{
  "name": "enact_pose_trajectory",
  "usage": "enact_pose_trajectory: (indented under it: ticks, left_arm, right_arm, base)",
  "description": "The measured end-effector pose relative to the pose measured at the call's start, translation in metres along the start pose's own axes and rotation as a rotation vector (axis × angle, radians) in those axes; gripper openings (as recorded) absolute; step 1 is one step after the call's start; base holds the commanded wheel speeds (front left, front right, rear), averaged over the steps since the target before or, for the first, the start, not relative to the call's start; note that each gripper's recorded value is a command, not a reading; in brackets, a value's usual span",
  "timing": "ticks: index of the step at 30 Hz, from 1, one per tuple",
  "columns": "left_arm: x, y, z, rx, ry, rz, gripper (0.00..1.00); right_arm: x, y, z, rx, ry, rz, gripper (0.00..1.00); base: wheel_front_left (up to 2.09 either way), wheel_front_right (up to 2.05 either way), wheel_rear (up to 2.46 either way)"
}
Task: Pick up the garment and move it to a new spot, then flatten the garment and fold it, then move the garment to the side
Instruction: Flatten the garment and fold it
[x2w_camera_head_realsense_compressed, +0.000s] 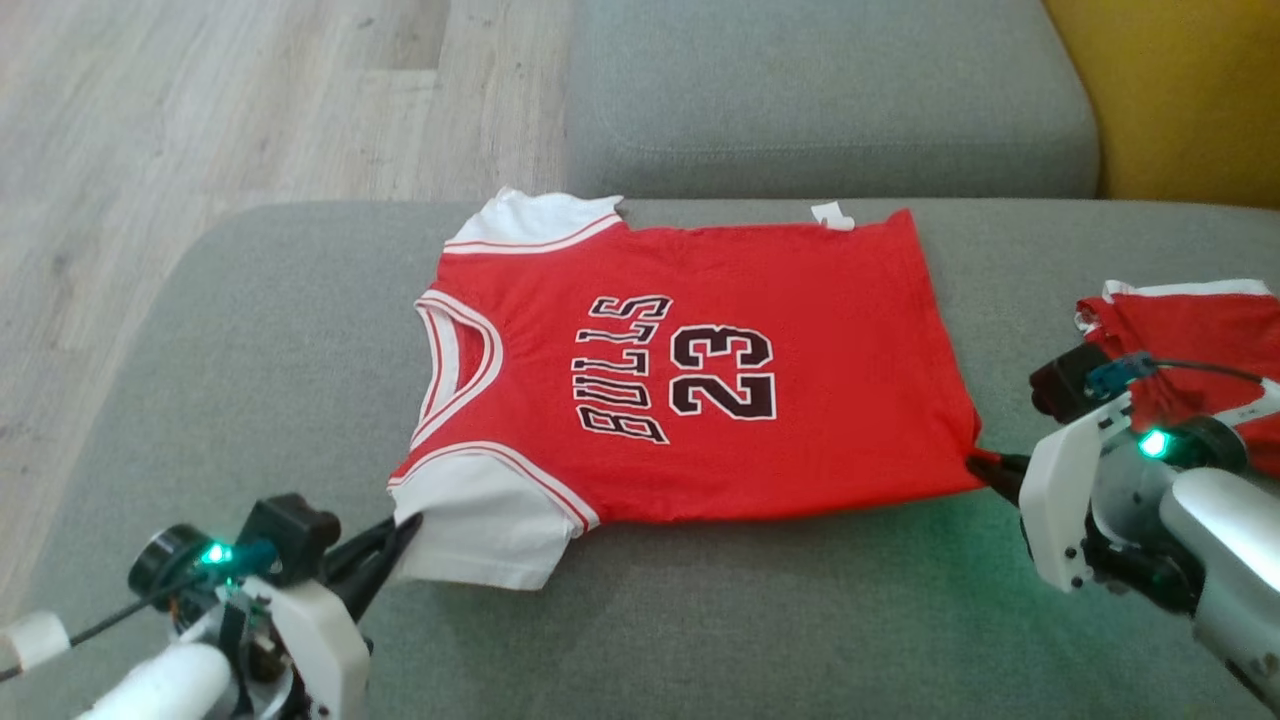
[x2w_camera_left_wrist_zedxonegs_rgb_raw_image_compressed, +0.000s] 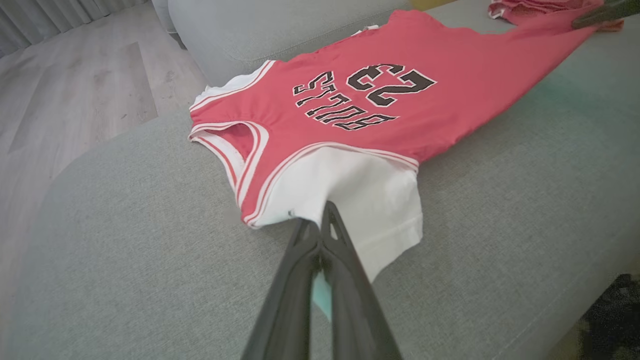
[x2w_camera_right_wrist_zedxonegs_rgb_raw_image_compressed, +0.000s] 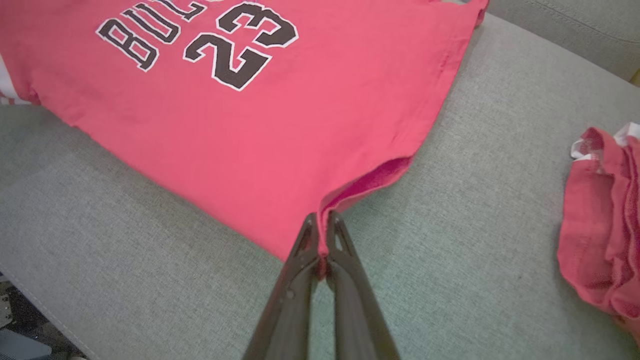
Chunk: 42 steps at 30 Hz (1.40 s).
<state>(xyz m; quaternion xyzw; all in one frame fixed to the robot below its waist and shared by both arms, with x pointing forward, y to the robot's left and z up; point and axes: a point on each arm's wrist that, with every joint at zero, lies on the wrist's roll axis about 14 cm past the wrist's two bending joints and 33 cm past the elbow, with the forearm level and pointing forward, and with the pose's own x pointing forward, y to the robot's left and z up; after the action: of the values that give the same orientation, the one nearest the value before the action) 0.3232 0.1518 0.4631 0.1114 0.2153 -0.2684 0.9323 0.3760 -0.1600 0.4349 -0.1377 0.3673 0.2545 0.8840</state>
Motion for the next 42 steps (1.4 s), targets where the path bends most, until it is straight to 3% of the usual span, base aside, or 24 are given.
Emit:
enact_pose_trajectory:
  ticks: [12,21,34,35,36,39,42]
  left_arm:
    - [0.034,0.052,0.016,0.078,0.101,0.047,0.0]
    - [0.083,0.092,0.032,0.135,0.167,0.083,0.0]
    - [0.139,0.109,0.017,0.186,0.28,0.06,0.0]
    - [0.142,0.113,0.019,0.175,0.268,0.072,0.0]
    - [0.145,0.117,0.023,0.172,0.253,0.089,1.0]
    - [0.155,0.127,0.043,0.17,0.159,0.157,1.0]
    - [0.159,0.137,0.08,0.158,-0.012,0.242,1.0]
  right_arm:
    - [0.018,-0.019,0.02,0.06,-0.046,-0.042,0.0]
    - [0.045,-0.047,0.042,0.108,-0.052,-0.11,0.0]
    - [0.079,-0.069,0.049,0.147,-0.048,-0.151,0.0]
    - [0.08,-0.071,0.048,0.153,-0.048,-0.156,0.41]
    - [0.082,-0.074,0.048,0.156,-0.055,-0.164,1.0]
    - [0.083,-0.083,0.062,0.171,-0.134,-0.187,1.0]
    - [0.073,-0.095,0.101,0.178,-0.321,-0.221,1.0]
  base:
    - [0.0,0.0,0.0]
    - [0.0,0.0,0.0]
    - [0.0,0.0,0.0]
    - [0.0,0.0,0.0]
    - [0.0,0.0,0.0]
    - [0.0,0.0,0.0]
    - [0.0,0.0,0.0]
